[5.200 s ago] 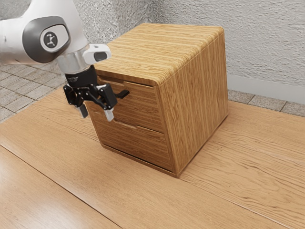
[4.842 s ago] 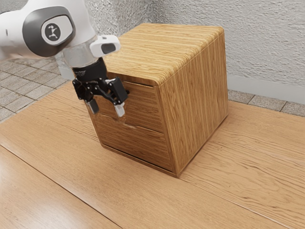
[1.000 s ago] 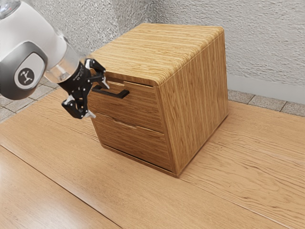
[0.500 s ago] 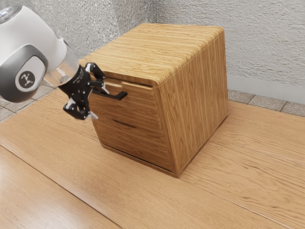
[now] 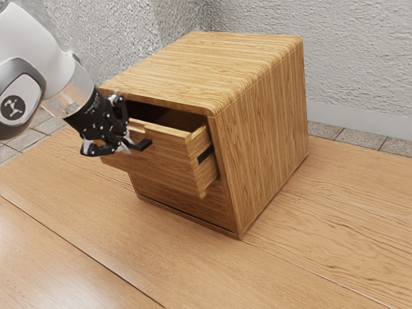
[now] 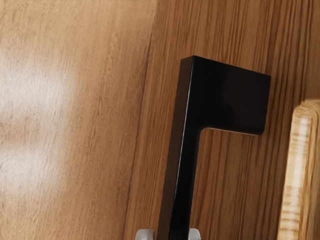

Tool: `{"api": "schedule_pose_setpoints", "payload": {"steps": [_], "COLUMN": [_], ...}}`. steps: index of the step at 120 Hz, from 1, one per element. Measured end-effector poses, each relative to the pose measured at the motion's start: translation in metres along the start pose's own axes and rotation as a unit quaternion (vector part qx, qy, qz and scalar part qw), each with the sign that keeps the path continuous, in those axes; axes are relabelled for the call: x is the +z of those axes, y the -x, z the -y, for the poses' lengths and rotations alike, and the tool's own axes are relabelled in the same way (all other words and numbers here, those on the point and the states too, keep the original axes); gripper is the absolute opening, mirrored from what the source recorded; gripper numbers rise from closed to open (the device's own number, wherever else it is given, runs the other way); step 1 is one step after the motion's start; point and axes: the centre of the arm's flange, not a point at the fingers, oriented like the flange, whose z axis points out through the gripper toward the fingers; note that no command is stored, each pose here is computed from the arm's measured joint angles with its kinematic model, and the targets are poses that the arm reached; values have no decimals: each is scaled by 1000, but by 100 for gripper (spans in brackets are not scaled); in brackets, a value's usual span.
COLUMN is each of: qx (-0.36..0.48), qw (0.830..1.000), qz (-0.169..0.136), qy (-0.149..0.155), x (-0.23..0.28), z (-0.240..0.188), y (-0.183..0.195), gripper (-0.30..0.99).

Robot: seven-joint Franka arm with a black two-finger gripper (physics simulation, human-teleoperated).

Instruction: Pull the drawer handle with one arm to open the drawer

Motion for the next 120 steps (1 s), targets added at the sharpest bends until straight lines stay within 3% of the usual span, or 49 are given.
{"api": "schedule_pose_setpoints", "payload": {"steps": [68, 120], "qx": [-5, -42], "qw": [1000, 999], "qz": [6, -4], "qy": [1, -1], "x": [-24, -41], "z": [56, 96], "y": [5, -21], "gripper": [-7, -7]}}
